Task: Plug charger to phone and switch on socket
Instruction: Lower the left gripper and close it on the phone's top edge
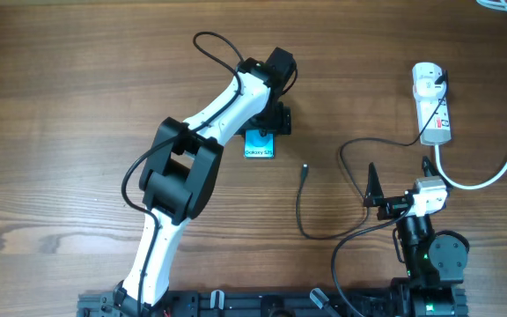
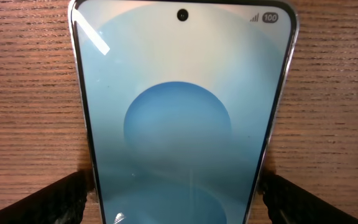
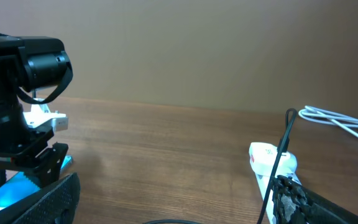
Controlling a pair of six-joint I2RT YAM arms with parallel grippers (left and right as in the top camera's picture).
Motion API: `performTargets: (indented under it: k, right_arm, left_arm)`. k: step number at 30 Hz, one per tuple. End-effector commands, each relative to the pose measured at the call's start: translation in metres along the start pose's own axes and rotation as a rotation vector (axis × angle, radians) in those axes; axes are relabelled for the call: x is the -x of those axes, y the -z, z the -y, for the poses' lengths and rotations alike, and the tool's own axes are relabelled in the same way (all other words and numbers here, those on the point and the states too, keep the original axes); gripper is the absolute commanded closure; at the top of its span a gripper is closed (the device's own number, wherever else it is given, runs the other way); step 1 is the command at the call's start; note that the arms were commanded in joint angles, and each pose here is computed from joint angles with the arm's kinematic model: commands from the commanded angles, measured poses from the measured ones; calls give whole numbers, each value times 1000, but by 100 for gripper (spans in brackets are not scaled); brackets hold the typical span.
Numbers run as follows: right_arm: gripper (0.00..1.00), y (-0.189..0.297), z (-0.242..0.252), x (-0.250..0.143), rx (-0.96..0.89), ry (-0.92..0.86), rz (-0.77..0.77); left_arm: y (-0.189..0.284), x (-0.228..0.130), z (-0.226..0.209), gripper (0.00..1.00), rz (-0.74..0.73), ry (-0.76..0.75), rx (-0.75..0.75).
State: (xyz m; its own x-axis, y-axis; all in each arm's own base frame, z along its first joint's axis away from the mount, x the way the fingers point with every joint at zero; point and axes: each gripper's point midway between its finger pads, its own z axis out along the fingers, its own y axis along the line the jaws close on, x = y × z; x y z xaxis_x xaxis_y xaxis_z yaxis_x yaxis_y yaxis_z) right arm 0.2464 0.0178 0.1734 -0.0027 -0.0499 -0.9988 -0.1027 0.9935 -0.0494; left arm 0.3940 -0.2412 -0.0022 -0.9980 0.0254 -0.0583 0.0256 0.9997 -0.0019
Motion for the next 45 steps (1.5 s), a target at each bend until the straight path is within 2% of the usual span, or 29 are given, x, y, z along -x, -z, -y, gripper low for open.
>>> performTargets:
  k: [1,5,29,32,45]
  right_arm:
    - [0,0,3,2,-15,3,7]
    - [0,0,3,2,-15,3,7]
    - [0,0,3,2,-15,3,7]
    - [0,0,3,2,-15,3,7]
    - [0,0,3,2,-15,3,8]
  left_arm:
    - [-38,-16,-7,6,-76,-18,53]
    - [-38,-15,-6,0,-74,-18,51]
    - [-38,-12,-9,0,-67,-7,48]
    - [-38,-10,-11,0,-66,61,50]
    - [-38,-5,-10,0,-45,65,42]
